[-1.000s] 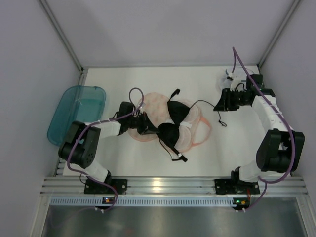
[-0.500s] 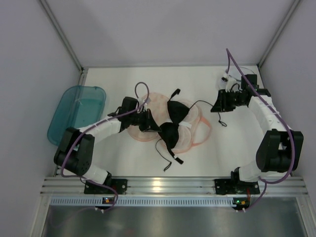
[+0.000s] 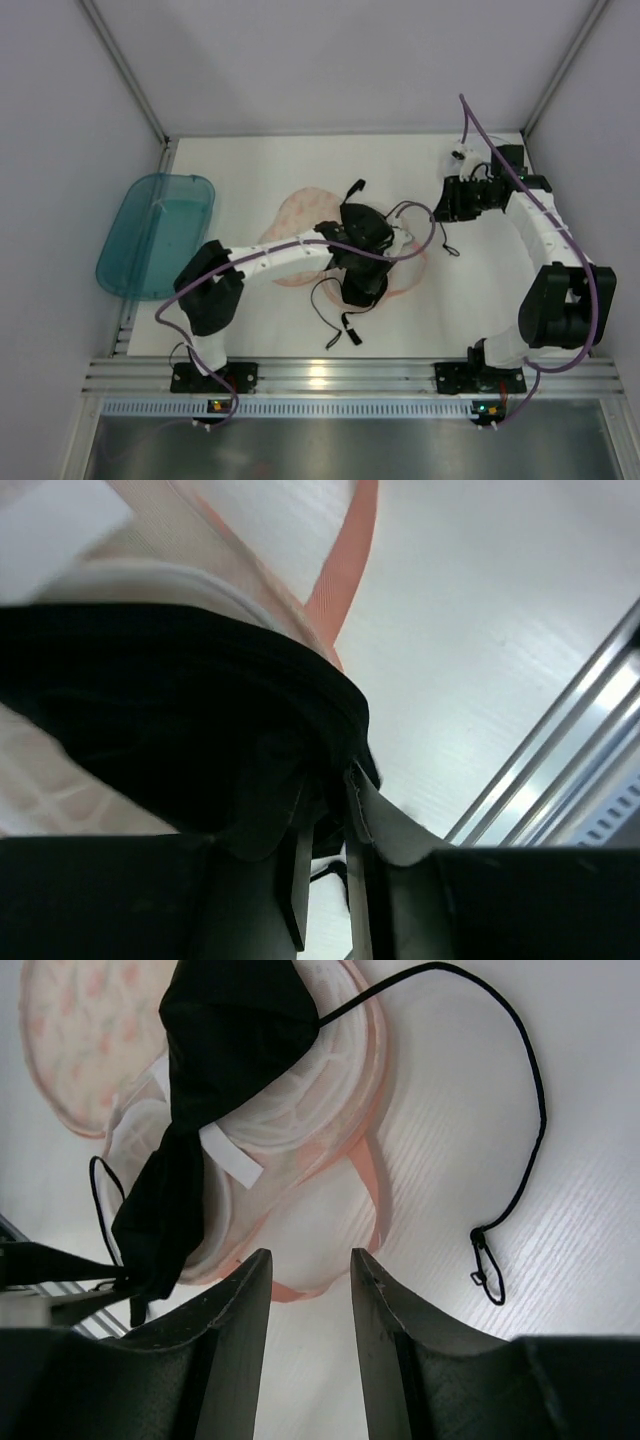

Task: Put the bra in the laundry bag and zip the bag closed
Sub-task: Adjust the bra in the laundry bag.

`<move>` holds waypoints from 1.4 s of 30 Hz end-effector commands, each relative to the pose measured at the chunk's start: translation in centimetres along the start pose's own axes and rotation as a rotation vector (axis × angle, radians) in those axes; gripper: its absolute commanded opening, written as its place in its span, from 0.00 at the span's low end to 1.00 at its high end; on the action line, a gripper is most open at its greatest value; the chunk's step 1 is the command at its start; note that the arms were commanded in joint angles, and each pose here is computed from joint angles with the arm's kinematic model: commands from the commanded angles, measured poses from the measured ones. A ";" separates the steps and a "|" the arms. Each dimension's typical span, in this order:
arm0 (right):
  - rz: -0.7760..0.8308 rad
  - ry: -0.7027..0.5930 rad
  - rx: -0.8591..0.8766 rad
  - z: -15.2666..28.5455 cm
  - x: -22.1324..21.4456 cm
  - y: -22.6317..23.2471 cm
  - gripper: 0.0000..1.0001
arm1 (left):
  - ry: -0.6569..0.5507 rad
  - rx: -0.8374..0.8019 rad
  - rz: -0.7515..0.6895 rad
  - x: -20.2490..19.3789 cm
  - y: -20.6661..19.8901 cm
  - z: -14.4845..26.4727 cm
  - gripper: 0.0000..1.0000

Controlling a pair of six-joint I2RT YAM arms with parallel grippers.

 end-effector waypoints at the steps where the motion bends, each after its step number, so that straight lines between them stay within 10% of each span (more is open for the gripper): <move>1: 0.046 -0.038 -0.043 1.4 1.8 -0.1 0.39 | 0.219 0.133 -0.055 -3.3 1.5 -1.5 0.25; 4: 0.085 -0.051 -0.086 2.4 2.4 0.0 0.40 | 0.158 0.124 -0.050 -1.5 1.1 -0.5 0.72; 15: 0.199 -0.066 -0.128 4.5 3.6 3.6 0.39 | -0.280 -0.138 0.250 4.1 6.2 14.0 0.81; 24: 0.322 0.095 -0.028 -0.7 0.8 9.1 0.31 | -0.203 -0.225 0.526 -5.6 8.4 11.4 0.67; 34: 0.313 0.272 0.162 -6.3 -5.7 11.5 0.21 | -0.218 -0.335 0.673 -5.9 8.6 6.7 0.41; 42: 0.280 0.321 0.186 -9.0 -6.6 10.6 0.14 | -0.111 -0.291 0.746 -6.2 9.0 2.5 0.38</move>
Point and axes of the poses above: each gripper's point midway between its finger pads, its own z axis back along the fingers, its own y axis along the line the jaws close on, x = y × z, the point moved 7 cm from there along z, back along the fingers
